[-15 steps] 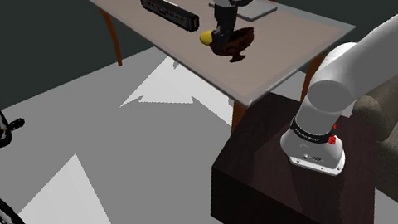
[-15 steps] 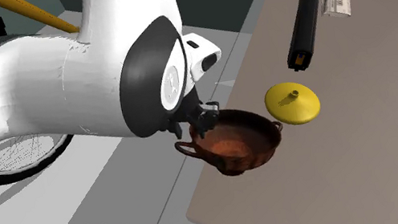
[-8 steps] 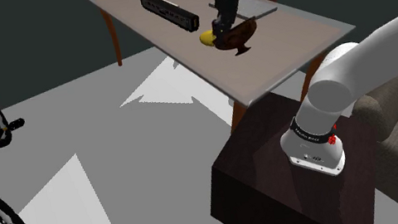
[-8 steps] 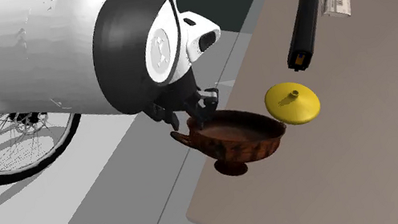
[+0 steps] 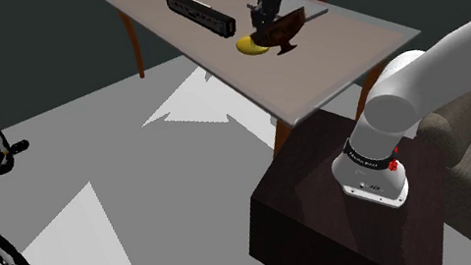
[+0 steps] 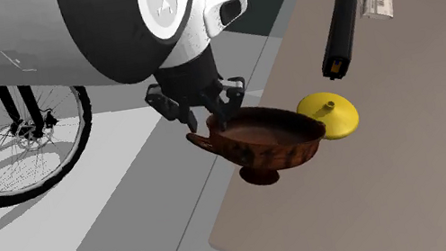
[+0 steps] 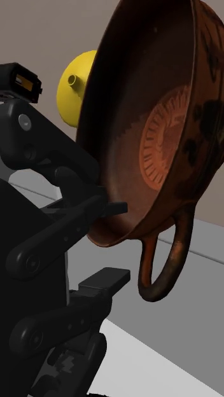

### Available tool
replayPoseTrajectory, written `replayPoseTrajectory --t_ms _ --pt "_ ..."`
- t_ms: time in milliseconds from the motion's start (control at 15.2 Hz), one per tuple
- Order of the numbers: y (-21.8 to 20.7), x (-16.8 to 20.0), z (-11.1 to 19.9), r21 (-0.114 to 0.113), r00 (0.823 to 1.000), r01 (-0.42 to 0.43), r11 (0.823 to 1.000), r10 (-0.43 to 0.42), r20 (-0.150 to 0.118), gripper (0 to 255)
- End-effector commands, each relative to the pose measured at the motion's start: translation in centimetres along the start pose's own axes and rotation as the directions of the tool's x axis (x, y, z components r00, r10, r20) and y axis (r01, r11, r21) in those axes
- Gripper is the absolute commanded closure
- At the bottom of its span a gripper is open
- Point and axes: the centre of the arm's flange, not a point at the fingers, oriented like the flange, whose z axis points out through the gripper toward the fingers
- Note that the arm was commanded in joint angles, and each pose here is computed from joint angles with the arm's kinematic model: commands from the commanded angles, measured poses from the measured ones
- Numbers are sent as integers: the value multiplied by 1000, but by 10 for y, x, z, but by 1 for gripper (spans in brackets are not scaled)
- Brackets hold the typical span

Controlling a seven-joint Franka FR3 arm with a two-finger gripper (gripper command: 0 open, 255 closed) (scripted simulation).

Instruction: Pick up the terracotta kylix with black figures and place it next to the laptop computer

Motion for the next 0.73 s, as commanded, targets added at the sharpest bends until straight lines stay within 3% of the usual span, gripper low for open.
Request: replayPoseTrajectory --t_ms 0,132,660 --pt "0 0 -11 0 1000 0 1000 0 -1 255" --pt "1 1 -18 0 1000 0 1000 0 -1 255" --pt "105 16 -9 0 1000 0 1000 0 -1 255"
